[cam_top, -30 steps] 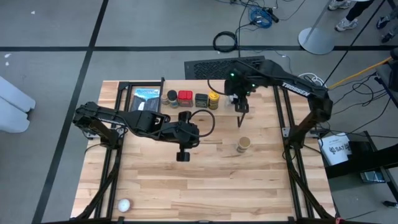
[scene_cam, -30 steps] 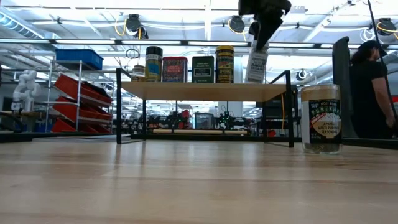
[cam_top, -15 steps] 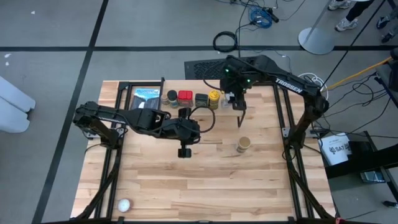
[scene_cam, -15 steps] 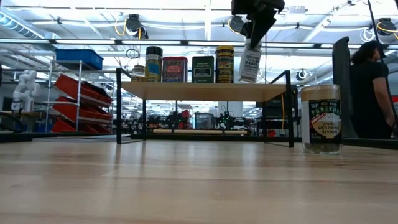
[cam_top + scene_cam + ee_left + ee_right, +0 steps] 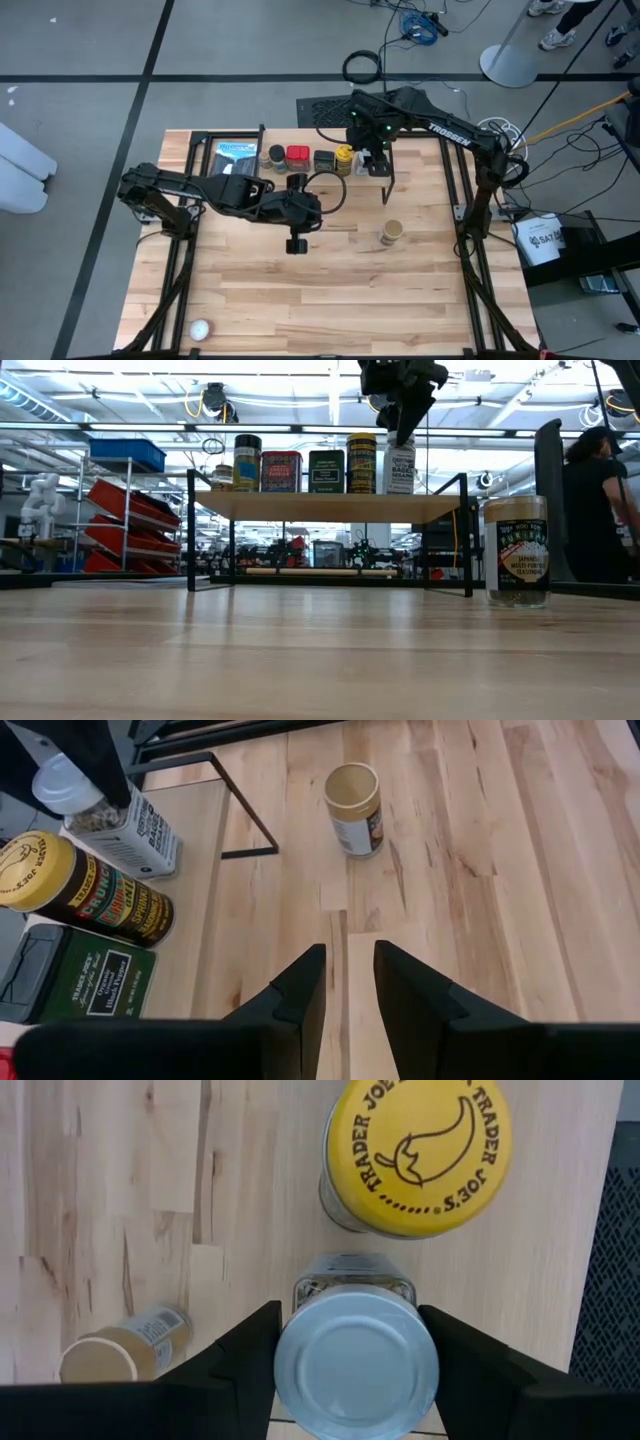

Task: Shelf spices
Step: Put the white seasoning bottle on the shelf

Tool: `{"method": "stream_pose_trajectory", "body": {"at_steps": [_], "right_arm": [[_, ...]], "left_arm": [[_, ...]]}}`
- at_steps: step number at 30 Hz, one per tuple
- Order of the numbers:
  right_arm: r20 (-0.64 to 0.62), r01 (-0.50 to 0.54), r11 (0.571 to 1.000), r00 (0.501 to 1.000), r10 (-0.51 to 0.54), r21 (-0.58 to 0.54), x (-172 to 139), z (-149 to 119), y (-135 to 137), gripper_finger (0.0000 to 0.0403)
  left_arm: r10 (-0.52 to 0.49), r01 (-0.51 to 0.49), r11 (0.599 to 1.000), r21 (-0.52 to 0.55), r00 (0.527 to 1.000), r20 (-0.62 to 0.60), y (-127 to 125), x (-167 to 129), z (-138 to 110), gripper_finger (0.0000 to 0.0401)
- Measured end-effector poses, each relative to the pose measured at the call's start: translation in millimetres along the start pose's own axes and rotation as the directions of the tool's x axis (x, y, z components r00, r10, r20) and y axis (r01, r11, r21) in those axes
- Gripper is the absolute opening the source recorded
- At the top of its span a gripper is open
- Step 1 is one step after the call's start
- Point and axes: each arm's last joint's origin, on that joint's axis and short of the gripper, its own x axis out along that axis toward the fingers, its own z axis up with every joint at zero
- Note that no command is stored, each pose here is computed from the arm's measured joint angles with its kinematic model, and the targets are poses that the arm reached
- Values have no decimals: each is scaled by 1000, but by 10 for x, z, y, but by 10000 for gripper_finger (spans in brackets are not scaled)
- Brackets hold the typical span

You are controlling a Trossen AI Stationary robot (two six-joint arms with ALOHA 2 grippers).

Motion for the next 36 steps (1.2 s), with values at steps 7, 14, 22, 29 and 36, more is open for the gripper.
{"method": "stream_pose_trajectory", "body": {"at_steps": [7, 14, 22, 29, 36], "right_arm": [[6, 4, 1000, 1000, -4, -18, 4, 8, -5, 207], [25, 18, 1000, 1000, -17, -21, 12, 31, -21, 224], [66, -11, 1000, 998, 13, -23, 12, 56, -19, 226], [74, -3, 1000, 997, 3, 4, 6, 36, -76, 226], [99, -1, 999, 995, -3, 32, -5, 20, -144, 240]], "left_arm": [[0, 0, 1000, 0, 1000, 0, 0, -1, 0, 97], [0, 0, 1000, 0, 1000, 0, 0, -1, 0, 97], [0, 0, 1000, 0, 1000, 0, 0, -1, 0, 97], [0, 0, 1000, 0, 1000, 0, 0, -1, 0, 97], [0, 0, 1000, 0, 1000, 0, 0, -1, 0, 97]]}}
